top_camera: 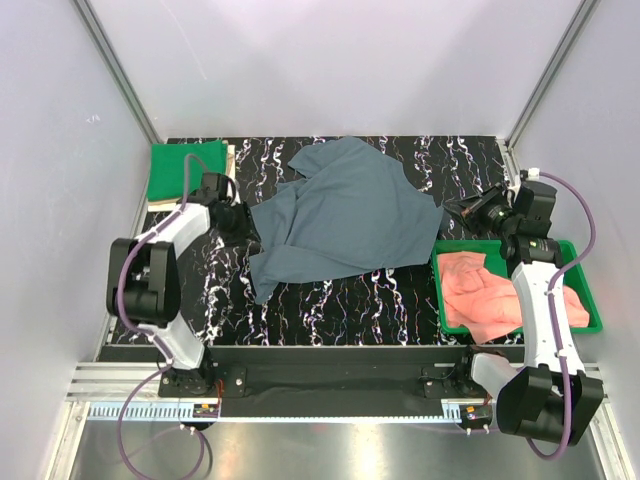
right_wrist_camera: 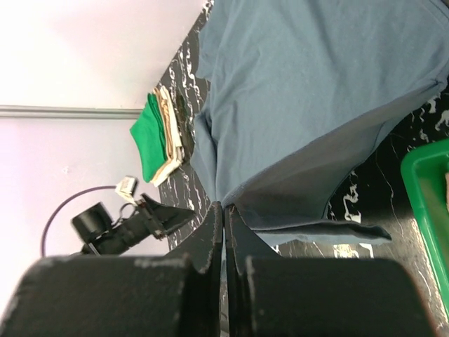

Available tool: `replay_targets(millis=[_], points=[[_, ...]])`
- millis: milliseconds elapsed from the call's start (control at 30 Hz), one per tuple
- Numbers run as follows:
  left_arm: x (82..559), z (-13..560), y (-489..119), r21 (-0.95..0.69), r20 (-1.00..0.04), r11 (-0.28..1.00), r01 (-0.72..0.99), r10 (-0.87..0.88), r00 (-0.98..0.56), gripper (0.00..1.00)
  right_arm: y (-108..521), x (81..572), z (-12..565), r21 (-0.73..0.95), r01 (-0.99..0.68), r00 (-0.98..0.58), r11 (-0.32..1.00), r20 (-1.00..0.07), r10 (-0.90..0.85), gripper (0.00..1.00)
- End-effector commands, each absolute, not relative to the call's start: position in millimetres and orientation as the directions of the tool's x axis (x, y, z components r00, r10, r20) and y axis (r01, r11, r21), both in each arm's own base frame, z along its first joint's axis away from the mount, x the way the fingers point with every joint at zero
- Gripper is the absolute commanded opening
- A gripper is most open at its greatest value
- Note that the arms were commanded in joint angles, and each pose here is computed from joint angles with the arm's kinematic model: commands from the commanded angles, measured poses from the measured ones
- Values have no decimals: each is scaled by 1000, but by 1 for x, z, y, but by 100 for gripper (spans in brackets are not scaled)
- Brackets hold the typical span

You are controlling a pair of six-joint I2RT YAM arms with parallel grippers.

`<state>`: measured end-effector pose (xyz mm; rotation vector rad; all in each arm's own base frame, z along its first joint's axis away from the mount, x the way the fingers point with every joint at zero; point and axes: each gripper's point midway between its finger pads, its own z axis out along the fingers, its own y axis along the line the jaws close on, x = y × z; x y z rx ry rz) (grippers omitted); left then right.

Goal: Fold and stack the t-shirts
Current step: Flatten the tshirt out

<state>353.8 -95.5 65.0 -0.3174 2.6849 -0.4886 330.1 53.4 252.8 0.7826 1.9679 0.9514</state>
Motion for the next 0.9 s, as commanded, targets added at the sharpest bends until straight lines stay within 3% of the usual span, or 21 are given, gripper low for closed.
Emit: replay_targets(millis=[0, 433, 600, 867], points=[[348, 63, -113, -442, -316, 897, 25, -130, -940, 49, 57, 339, 287, 849, 74, -453, 524, -439, 776, 0], [330, 24, -90, -294, -241, 956, 17, -57, -969, 52, 63, 334, 294, 863, 46, -469, 502, -425, 774, 0], [325, 20, -80, -193, -219, 981, 25, -18, -976, 57, 65, 333, 295, 865, 34, -478, 501, -426, 768, 0], [318, 3, -95, -188, -170, 980, 56, 24, -985, 51, 65, 333, 296, 866, 32, -478, 500, -426, 768, 0]])
